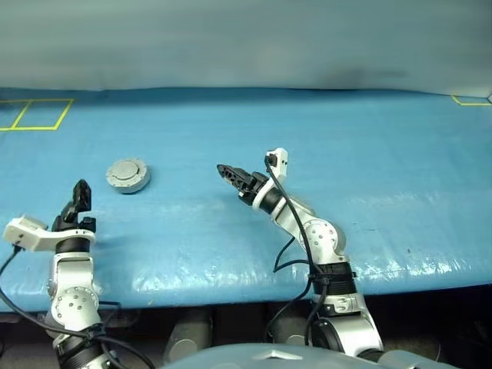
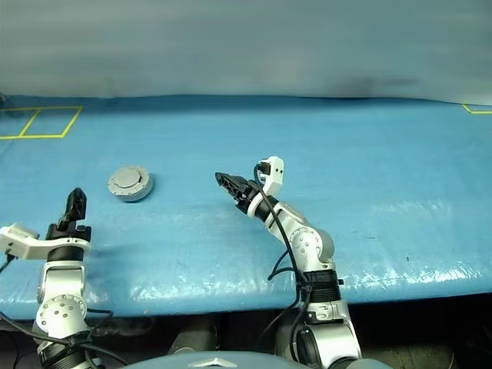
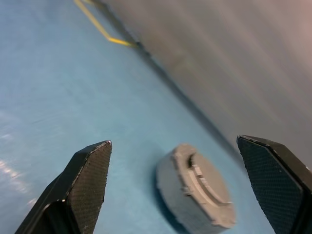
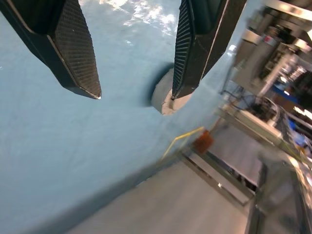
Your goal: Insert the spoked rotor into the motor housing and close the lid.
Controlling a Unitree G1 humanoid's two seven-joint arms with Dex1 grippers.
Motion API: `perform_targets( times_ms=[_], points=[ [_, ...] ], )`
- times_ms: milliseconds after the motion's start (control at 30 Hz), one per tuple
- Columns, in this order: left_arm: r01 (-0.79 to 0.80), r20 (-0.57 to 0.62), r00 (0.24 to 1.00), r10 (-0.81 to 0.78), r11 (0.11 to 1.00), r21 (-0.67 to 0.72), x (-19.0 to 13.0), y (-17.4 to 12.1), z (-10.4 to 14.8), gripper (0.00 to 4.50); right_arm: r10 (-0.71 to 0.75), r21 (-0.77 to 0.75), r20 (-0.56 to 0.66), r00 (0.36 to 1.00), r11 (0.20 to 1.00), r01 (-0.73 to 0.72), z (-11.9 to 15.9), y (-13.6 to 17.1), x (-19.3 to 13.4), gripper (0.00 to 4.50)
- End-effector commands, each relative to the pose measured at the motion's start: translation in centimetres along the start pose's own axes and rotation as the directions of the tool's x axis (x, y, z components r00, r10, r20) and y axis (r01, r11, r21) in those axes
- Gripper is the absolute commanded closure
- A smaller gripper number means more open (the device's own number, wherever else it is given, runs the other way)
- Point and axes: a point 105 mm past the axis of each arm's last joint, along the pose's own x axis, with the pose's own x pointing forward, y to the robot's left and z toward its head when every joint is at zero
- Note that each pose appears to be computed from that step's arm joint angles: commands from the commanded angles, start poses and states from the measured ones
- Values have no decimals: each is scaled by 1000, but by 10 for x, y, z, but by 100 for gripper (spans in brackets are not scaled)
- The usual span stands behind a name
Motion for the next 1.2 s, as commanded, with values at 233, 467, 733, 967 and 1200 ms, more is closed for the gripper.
perform_targets(
  times_ms=[233, 467, 733, 967, 1200],
  points=[
    [702, -573, 677, -462, 639, 314, -23, -92, -101, 3, -61, -644, -45, 997, 765, 18, 8, -40, -39, 204],
    [782, -659, 606, -444, 483, 394, -28, -85, -125, 0, -45, -604, -95, 995, 796, -22, 6, -47, -55, 145],
    [780, -609, 612, -504, 510, 362, -15, -96, -118, 0, -86, -650, -101, 991, 760, -1, 2, -50, -54, 5],
    [754, -567, 647, -510, 537, 378, -10, -101, -116, 0, -75, -656, -99, 992, 754, -8, 0, -46, -45, 5],
    [748, -563, 657, -501, 527, 404, -8, -102, -116, 0, -79, -667, -88, 993, 745, 0, -1, -45, -43, 5]
  ],
)
